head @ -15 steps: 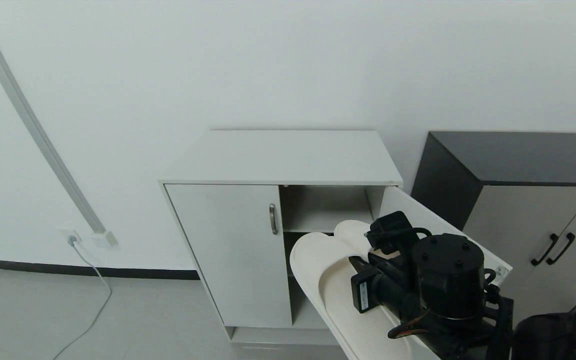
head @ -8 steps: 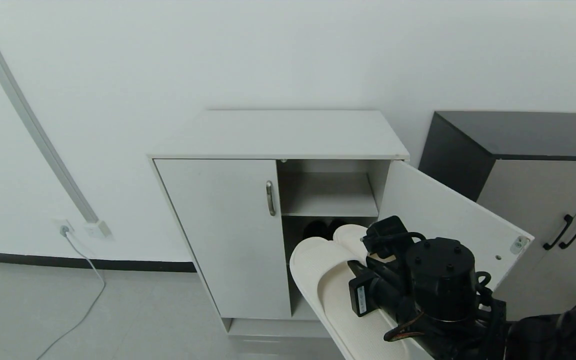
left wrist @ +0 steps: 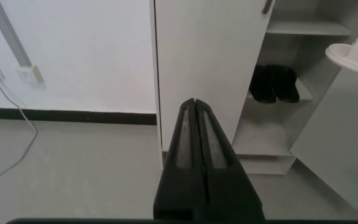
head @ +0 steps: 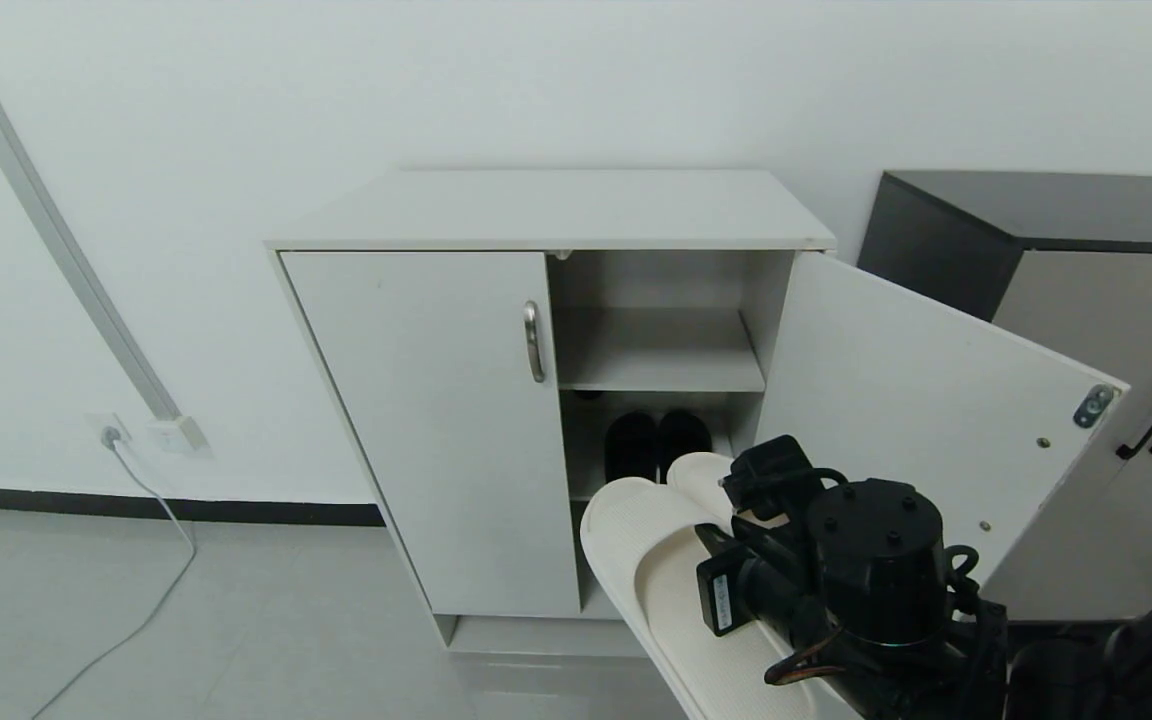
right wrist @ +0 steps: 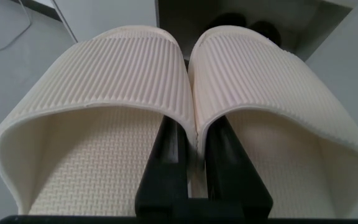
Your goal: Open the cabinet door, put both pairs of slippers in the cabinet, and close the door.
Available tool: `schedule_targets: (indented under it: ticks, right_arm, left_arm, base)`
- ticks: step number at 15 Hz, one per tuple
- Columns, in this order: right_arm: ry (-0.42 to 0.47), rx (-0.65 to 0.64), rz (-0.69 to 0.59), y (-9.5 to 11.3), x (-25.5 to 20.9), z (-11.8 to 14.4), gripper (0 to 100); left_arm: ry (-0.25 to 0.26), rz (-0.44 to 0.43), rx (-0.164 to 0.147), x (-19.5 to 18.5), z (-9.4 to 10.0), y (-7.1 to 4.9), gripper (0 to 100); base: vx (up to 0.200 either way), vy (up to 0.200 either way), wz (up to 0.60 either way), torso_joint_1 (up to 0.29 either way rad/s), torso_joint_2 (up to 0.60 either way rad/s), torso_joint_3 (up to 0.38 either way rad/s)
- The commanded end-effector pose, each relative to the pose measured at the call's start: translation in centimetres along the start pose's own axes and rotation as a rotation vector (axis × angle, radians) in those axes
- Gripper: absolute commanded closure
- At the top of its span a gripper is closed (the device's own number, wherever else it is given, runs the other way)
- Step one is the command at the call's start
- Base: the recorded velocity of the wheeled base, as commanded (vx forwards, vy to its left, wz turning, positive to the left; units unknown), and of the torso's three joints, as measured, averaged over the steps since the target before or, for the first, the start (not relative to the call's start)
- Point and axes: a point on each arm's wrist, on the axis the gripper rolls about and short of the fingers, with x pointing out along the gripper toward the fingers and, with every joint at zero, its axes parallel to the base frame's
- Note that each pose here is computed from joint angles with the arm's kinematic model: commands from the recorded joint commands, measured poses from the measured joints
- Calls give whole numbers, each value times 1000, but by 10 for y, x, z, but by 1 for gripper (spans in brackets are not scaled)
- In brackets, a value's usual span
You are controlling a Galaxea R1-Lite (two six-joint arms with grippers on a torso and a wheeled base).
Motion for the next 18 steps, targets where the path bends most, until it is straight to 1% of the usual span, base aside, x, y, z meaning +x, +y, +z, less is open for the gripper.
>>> schedule_targets:
  ticks: [1,7,11,13,18]
  right_arm:
    - [1,0,1,0,0,0,100]
    - [2,-1,0,0,1,-1,100]
    - [6,-3,-2,1,1,-2,100]
    - [10,-5,0,0,1,-3,100]
    - [-1,1,1,1,2,-1,100]
  left_arm:
    - [1,1,0,0,0,0,100]
    - [0,1,0,0,0,0,100]
    - [1,1,0,0,0,0,100]
    - [1,1,0,0,0,0,100]
    - [0,1,-3,0,0,0,100]
  base:
    - [0,0,0,-134,466,344]
    - [0,0,0,-101,457,348]
    - [0,0,0,-32,419,383]
    - [0,0,0,0,171,164]
    - [0,0,0,0,13,9]
